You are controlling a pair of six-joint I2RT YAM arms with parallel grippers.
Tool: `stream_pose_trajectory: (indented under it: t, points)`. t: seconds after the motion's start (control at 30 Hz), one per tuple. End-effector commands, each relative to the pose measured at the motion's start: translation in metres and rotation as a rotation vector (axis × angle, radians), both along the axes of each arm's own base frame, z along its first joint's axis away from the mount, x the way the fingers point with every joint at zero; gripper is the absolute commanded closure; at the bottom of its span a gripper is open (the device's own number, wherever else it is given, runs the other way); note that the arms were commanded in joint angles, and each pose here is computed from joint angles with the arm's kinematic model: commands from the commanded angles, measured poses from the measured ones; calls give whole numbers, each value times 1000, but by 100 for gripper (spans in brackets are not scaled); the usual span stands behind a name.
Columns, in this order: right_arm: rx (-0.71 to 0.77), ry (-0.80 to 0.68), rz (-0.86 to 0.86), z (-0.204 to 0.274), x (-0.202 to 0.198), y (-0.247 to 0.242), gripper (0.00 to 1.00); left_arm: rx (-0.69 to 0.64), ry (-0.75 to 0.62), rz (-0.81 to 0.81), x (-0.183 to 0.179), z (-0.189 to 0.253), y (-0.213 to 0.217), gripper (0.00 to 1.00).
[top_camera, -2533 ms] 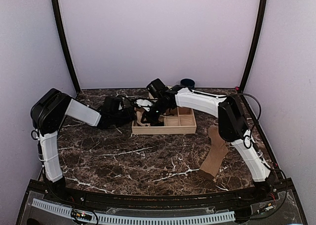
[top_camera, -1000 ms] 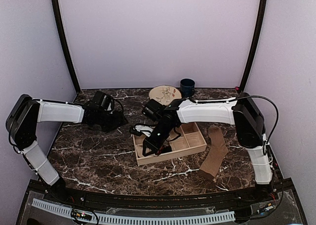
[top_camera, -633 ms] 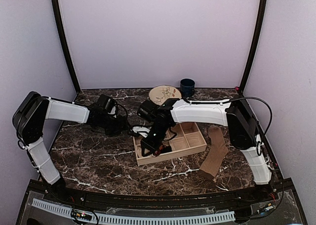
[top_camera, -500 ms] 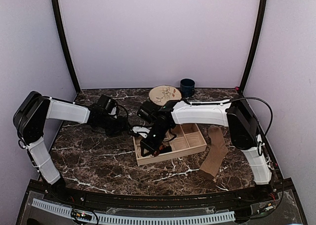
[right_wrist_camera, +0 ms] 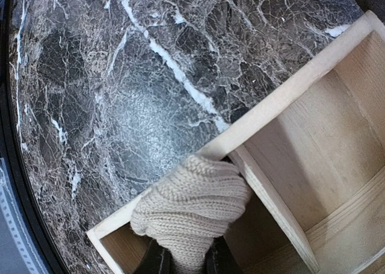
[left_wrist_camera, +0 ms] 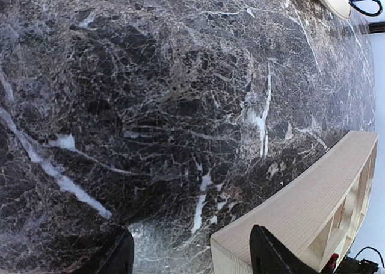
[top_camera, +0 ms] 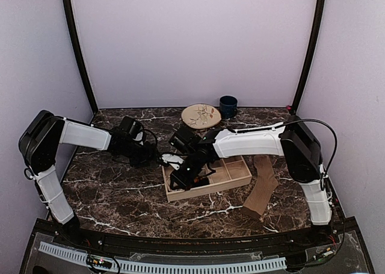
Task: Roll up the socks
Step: Place the sock in the storage box.
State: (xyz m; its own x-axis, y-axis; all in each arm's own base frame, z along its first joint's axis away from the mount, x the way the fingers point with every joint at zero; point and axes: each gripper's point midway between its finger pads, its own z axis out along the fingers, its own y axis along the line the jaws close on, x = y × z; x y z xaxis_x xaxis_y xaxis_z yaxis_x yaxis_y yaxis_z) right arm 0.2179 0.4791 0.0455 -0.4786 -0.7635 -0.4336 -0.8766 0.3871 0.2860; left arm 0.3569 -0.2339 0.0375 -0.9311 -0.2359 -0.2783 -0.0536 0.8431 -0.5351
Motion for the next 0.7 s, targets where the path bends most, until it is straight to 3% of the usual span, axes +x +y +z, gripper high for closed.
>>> stream_pose_trajectory:
  t: [0.0,0.27,0.47,0.67]
  points:
    - [-211,37,-14,-93,-15,-33,95,-24,-11,-14,6,6,-5,31]
    - [-226,23,-37,-90,-16,-42,66,-37,-5,-19,5,7,-7,31]
    - [-202,-51,-63,-64,-4,-40,58,-46,-5,-23,6,9,-9,32]
    - [-135,-128,-89,-25,9,-31,57,-57,0,-20,6,10,-11,32]
